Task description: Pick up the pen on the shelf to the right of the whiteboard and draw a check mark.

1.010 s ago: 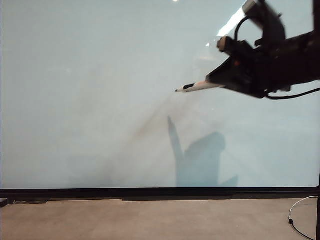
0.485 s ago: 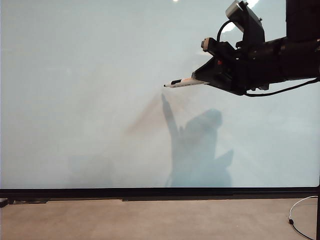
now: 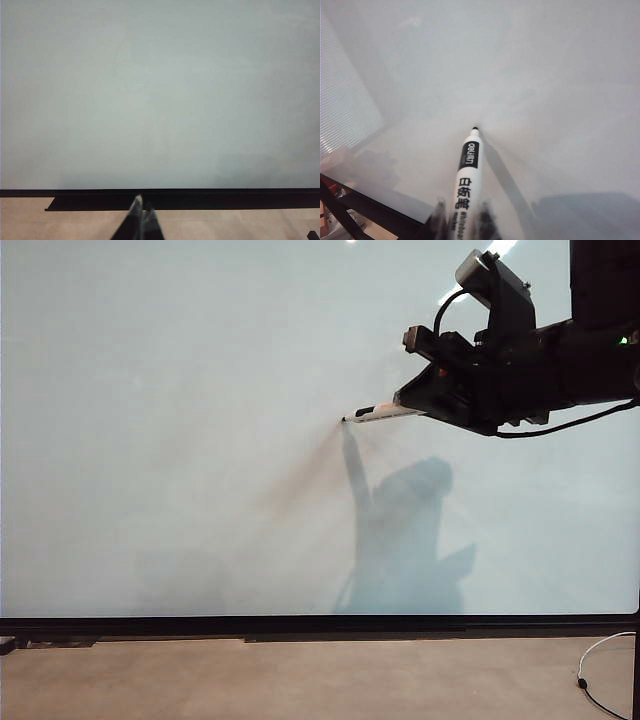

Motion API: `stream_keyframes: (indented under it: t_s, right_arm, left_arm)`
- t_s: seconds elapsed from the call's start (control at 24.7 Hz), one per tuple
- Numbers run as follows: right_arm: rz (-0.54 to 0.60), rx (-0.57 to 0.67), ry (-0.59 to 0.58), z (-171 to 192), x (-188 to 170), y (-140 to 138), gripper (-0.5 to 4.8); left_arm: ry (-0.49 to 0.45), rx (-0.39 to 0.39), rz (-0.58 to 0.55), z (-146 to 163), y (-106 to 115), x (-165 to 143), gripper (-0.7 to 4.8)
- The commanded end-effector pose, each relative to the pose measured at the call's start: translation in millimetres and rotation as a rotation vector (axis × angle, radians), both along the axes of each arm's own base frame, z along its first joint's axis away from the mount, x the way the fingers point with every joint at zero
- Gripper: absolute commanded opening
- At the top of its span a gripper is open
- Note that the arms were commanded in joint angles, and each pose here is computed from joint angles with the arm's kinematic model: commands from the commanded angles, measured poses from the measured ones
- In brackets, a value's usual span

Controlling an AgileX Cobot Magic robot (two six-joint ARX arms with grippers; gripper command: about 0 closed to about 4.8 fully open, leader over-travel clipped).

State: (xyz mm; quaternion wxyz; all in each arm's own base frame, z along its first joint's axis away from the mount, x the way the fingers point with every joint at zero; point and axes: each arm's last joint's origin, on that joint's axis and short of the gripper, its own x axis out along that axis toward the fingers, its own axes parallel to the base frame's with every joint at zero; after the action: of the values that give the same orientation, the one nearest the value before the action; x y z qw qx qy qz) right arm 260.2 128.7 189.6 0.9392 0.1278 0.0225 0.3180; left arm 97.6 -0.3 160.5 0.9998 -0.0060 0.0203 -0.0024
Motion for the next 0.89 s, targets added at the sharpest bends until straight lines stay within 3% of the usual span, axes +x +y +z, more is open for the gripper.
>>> stream_keyframes:
  t_s: [0.04, 0.89]
  right_arm:
    - [-0.013, 0.01, -0.013, 2.9, 0.4, 0.0, -0.07]
    - [-0.078, -0.025, 0.045, -4.9, 0.6, -2.0, -0.07]
  left_arm:
    - [-0.015, 0.004, 0.0, 2.1, 0.0, -0.1, -0.04]
    - [-0.015, 0.004, 0.0, 2.2, 0.0, -0.1, -0.04]
